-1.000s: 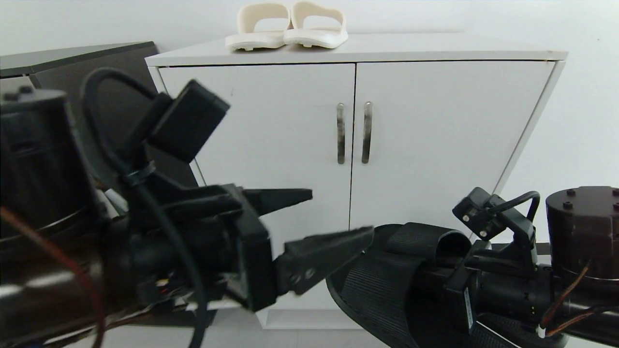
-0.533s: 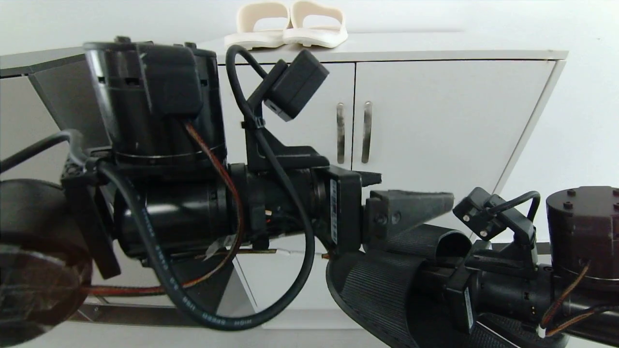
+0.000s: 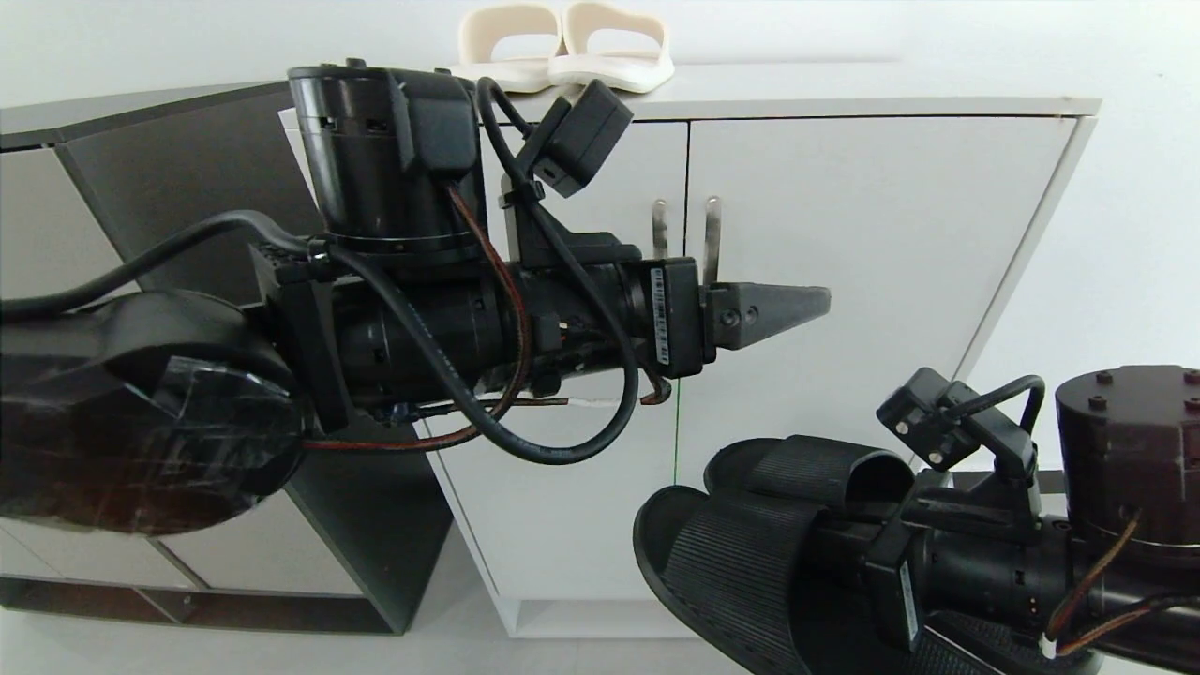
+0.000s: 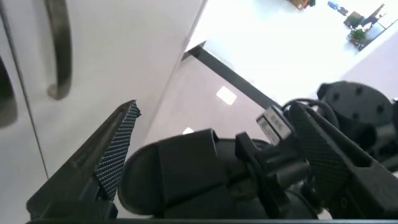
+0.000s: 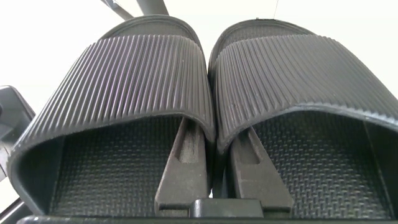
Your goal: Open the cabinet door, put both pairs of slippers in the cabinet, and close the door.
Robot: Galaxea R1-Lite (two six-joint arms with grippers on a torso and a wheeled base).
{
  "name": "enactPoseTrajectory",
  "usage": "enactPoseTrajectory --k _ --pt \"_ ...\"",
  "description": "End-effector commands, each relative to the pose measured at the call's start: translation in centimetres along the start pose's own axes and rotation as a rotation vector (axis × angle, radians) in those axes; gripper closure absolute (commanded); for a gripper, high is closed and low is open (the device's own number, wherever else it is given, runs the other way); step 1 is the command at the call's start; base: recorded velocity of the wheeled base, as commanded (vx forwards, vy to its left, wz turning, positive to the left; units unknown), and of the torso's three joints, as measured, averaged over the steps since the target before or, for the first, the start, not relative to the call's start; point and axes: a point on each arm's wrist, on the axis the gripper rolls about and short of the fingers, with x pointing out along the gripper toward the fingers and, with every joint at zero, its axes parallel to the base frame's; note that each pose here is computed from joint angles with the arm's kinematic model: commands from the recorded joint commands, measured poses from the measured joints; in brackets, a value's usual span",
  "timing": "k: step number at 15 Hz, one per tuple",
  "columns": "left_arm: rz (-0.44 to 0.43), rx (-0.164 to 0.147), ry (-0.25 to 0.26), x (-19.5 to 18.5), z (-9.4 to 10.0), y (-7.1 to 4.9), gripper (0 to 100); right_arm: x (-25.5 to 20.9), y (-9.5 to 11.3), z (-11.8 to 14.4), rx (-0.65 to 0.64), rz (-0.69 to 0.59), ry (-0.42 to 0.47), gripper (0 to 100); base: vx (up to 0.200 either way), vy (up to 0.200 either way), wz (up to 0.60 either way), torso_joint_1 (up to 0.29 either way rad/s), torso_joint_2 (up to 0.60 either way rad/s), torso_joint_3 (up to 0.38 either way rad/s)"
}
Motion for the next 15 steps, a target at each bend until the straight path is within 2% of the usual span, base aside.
enactPoseTrajectory --k 1,3,6,11,15 --pt "0.012 0.005 -0.014 1.0 0.4 0.4 0 0.2 0.0 -0.1 0.000 0.001 0.009 100 0.000 0.000 0.00 0.000 0.00 0.000" --pt "0.052 0.009 -0.025 2.0 0.4 0.9 0 0.3 0.0 -0.2 0.000 0.001 0.013 100 0.000 0.000 0.00 0.000 0.00 0.000" --pt "0.123 0.042 -0.015 2.6 -0.2 2.5 0 0.2 0.0 -0.3 0.000 0.001 0.015 100 0.000 0.000 0.00 0.000 0.00 0.000" --pt "0.171 0.054 -0.054 2.6 0.8 3.3 0 0.3 0.0 -0.4 0.001 0.002 0.019 100 0.000 0.000 0.00 0.000 0.00 0.000" --pt "0.217 0.076 -0.048 4.3 0.3 4.5 0 0.4 0.0 -0.4 -0.001 0.002 0.022 100 0.000 0.000 0.00 0.000 0.00 0.000"
